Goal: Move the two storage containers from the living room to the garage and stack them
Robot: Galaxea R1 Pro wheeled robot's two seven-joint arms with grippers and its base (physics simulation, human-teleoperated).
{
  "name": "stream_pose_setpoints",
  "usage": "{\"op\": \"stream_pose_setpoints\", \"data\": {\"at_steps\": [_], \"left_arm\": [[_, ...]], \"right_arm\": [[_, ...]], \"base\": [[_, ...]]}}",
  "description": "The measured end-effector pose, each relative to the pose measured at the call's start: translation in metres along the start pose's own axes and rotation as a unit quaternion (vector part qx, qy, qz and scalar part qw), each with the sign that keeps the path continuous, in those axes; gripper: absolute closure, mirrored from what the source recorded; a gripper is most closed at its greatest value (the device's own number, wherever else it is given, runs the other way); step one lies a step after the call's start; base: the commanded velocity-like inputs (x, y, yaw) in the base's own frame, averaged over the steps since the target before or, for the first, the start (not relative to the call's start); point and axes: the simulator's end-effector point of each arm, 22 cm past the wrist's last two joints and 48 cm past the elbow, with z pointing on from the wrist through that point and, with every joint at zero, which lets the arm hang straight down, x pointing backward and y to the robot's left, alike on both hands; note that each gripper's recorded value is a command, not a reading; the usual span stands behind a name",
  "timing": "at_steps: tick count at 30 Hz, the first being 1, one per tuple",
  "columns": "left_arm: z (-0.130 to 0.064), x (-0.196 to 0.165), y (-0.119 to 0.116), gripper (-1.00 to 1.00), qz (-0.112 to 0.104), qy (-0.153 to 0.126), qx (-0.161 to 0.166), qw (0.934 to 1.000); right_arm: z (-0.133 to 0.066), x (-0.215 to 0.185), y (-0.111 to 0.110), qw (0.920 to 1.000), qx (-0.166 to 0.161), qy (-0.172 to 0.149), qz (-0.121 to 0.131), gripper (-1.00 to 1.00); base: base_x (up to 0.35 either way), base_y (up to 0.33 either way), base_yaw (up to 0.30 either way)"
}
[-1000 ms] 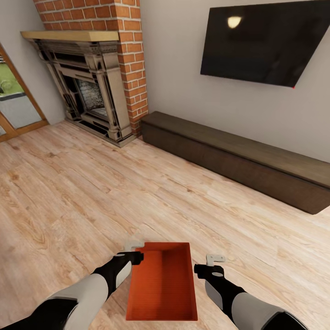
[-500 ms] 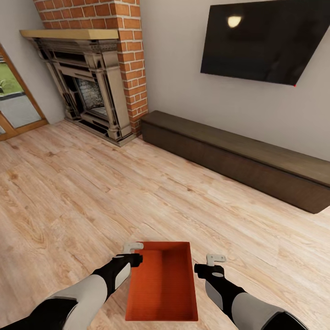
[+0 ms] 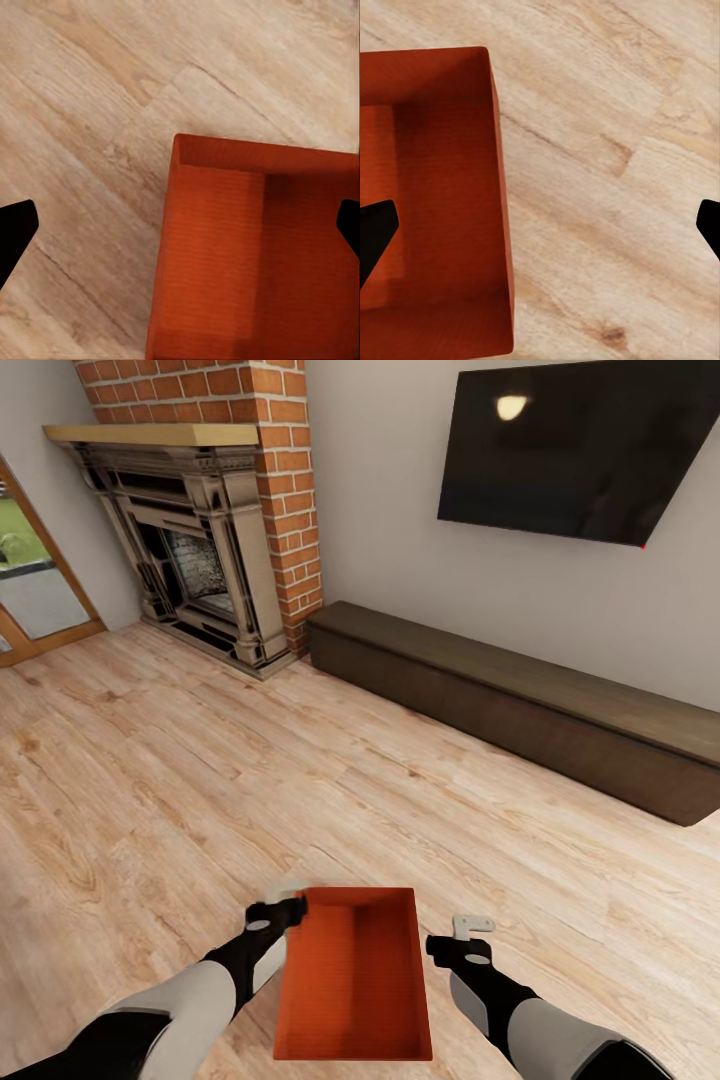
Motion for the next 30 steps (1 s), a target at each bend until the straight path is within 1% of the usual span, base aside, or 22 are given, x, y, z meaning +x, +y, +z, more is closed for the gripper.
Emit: {"op": "stream_pose_setpoints", "data": {"at_steps": [1, 3, 6, 7, 10, 14, 27, 30], "left_arm": [[0.000, 0.001, 0.002, -1.00, -0.003, -0.006, -0.004, 1.0000], [-0.001, 0.007, 0.003, -1.00, -0.002, 0.004, -0.007, 1.0000], [-0.002, 0.029, 0.003, -1.00, 0.009, 0.052, -0.006, 0.9986], [-0.003, 0.034, 0.003, -1.00, 0.012, 0.064, -0.006, 0.9979], [-0.003, 0.040, 0.004, -1.00, 0.015, 0.078, -0.006, 0.9968], [-0.004, 0.043, 0.003, -1.00, 0.017, 0.085, -0.006, 0.9962], [0.013, 0.055, 0.004, -1.00, 0.018, 0.086, -0.006, 0.9961], [0.013, 0.055, 0.004, -1.00, 0.018, 0.086, -0.006, 0.9961]], "right_arm": [[0.000, 0.000, 0.000, 1.0000, 0.000, 0.000, 0.000, -1.00], [0.000, 0.000, -0.001, 1.0000, 0.000, 0.000, 0.001, -1.00], [0.000, 0.000, -0.001, 1.0000, 0.001, 0.000, 0.001, -1.00], [0.000, 0.000, -0.001, 1.0000, 0.001, 0.000, 0.001, -1.00], [0.000, 0.000, -0.002, 1.0000, 0.001, 0.000, 0.001, -1.00], [0.000, 0.000, -0.002, 1.0000, 0.001, 0.000, 0.002, -1.00], [0.018, 0.009, -0.001, 1.0000, 0.001, 0.000, 0.002, -1.00], [0.018, 0.009, -0.001, 1.0000, 0.001, 0.000, 0.002, -1.00]], "base": [[0.000, 0.000, 0.000], [0.000, 0.000, 0.000], [0.000, 0.000, 0.000], [0.000, 0.000, 0.000], [0.000, 0.000, 0.000], [0.000, 0.000, 0.000], [0.000, 0.000, 0.000], [0.000, 0.000, 0.000]]}}
